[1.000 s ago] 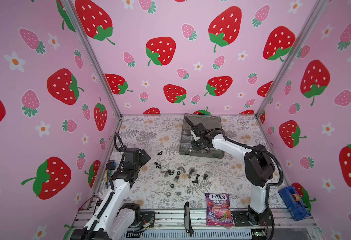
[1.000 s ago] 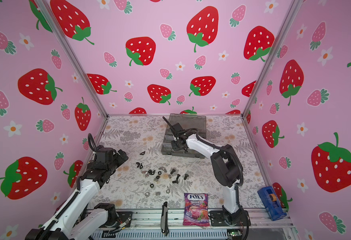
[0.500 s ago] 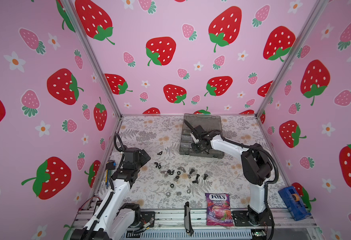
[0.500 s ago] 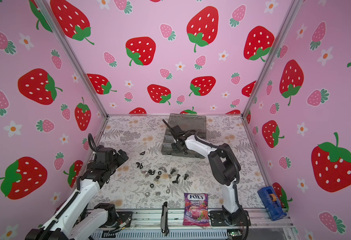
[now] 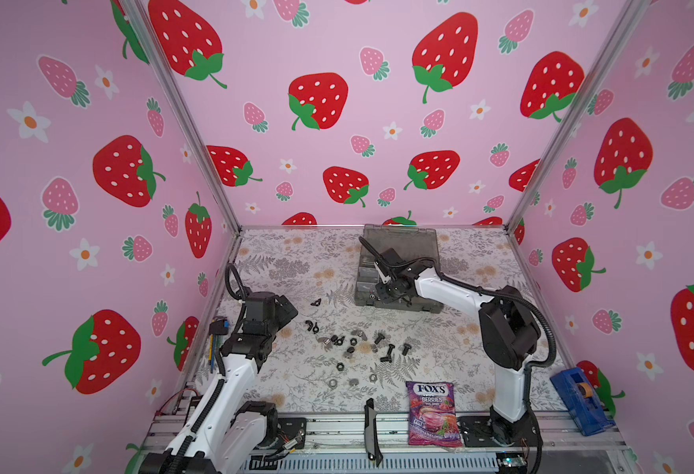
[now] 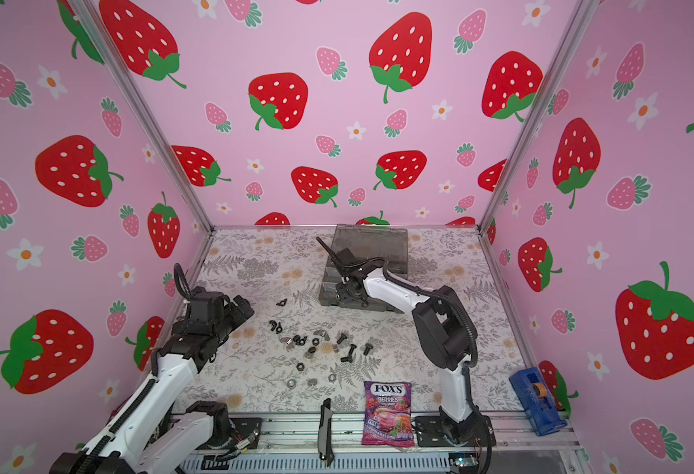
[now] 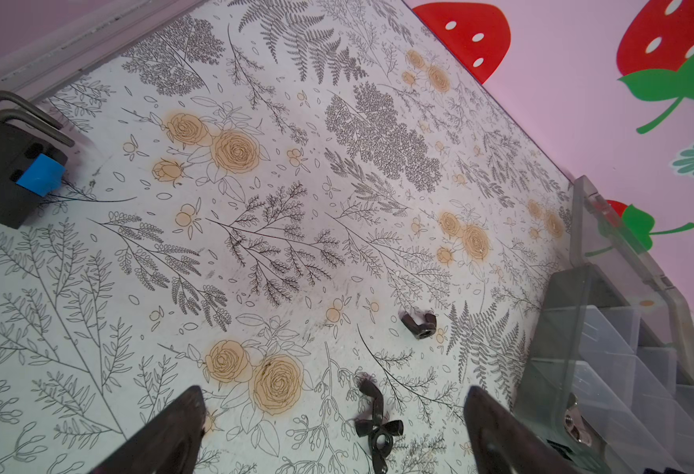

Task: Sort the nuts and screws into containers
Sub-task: 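Carry the second silver wing nut into the organizer compartment and release it, then lower the right gripper onto a third silver wing nut and grasp it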

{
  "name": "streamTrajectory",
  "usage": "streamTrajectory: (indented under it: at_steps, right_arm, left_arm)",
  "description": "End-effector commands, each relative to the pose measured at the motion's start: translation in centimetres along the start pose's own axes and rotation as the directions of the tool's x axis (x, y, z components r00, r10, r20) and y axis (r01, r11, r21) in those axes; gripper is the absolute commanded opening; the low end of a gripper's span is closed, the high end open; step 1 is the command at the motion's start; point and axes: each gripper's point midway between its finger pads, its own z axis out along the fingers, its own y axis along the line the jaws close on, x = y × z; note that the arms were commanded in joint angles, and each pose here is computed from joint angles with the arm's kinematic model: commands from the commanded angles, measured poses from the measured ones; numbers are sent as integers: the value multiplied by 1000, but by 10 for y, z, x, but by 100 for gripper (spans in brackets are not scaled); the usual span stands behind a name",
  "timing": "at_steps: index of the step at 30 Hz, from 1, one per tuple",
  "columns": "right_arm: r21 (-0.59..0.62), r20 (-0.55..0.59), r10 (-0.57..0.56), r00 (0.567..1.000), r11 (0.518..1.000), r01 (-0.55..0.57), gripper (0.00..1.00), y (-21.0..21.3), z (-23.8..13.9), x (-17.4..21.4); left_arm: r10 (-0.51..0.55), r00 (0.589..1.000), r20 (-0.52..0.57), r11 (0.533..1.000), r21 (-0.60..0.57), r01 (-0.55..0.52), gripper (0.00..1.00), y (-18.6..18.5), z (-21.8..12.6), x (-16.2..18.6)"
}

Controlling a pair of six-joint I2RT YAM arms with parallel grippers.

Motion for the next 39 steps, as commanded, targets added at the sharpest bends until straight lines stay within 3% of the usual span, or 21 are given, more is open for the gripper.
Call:
streamTrajectory:
  at_steps: [1, 14, 25, 39]
  right_arm:
    - [-15, 52, -68, 996, 998, 69, 35, 24, -26, -8]
    - [-122, -88, -264, 960, 960, 253, 41, 91, -12, 54]
    - [-207, -160, -306, 938, 940, 271, 47, 113, 7, 83]
    - [-199, -205, -308, 929, 942, 269, 46, 113, 29, 97]
  left_arm:
    - [-16, 999, 34, 1000, -5, 16, 99, 0, -5, -10]
    - [-24, 999, 30, 1000, -10, 24, 99, 2, -5, -8]
    - [-24, 999, 30, 1000, -12, 25, 99, 3, -8, -8]
    - [-22, 999, 27, 1000, -16, 23, 99, 3, -6, -7]
